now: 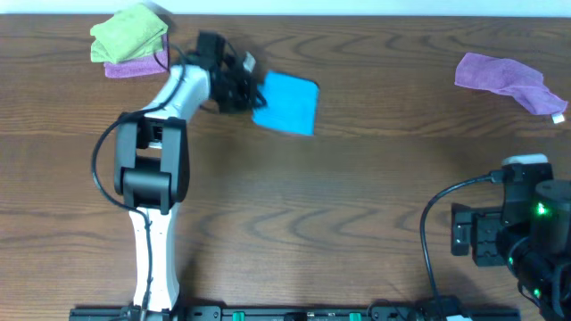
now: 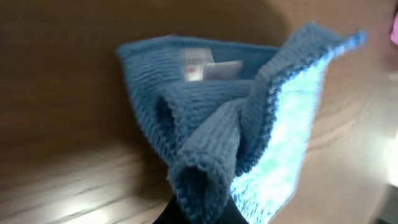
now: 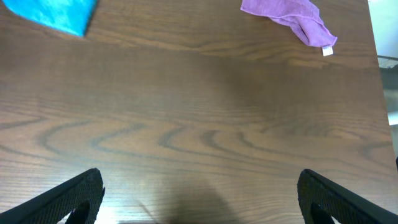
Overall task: Fold the cloth
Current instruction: 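Grasp the folded blue cloth with the left gripper and lift it, then carry the folded cloth to the top-left stack and place it on top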
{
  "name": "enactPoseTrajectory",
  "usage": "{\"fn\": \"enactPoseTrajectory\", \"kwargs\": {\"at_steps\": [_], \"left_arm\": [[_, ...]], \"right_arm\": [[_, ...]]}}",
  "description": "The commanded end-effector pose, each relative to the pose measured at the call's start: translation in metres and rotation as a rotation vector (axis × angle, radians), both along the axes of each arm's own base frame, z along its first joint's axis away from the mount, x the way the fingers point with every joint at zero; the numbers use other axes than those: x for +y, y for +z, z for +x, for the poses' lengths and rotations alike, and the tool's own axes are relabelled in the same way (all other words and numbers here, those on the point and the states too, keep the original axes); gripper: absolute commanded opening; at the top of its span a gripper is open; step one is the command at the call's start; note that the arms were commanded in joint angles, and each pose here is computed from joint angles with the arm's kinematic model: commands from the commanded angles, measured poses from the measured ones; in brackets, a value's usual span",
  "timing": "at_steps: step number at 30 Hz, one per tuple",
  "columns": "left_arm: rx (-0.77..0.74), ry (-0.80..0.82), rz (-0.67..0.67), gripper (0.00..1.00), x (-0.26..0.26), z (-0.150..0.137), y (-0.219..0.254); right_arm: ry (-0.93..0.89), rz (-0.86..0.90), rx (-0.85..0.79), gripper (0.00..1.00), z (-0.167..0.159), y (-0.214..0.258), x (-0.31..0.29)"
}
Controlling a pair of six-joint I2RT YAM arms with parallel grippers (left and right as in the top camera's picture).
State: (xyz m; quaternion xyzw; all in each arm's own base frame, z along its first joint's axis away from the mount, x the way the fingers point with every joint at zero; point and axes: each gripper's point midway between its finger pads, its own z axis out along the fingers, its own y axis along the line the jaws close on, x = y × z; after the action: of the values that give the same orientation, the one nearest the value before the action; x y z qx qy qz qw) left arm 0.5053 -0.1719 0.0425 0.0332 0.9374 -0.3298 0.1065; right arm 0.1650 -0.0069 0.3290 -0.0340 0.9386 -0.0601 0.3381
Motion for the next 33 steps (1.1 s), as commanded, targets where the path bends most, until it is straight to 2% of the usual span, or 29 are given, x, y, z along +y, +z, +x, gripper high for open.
{"fn": "enactPoseTrajectory", "kwargs": {"at_steps": [1,4,11,18,25,33], "left_arm": [[-0.214,-0.028,0.173,0.06,0.036,0.041,0.047],[-0.324,0.012,0.225,0.06,0.064,0.065,0.095],[-0.453,0.132,0.257,0.06,0.125,0.093,0.145],[-0.517,0.262,0.266,0.05,0.191,0.108,0.162],[-0.613,0.367,0.221,0.06,0.242,0.122,0.186],[-0.699,0.411,0.234,0.06,0.268,0.131,0.202]], "right_arm": [[0.016,-0.001,0.003,0.99,-0.001,-0.001,0.002],[0.016,-0.002,0.003,0.99,-0.001,-0.001,0.002],[0.015,-0.002,-0.004,0.99,0.001,0.0,0.002],[0.01,-0.007,-0.004,0.99,0.007,0.0,0.002],[-0.028,0.011,0.072,0.99,0.015,-0.012,0.003],[-0.059,0.056,0.114,0.99,0.013,-0.019,0.007]]}}
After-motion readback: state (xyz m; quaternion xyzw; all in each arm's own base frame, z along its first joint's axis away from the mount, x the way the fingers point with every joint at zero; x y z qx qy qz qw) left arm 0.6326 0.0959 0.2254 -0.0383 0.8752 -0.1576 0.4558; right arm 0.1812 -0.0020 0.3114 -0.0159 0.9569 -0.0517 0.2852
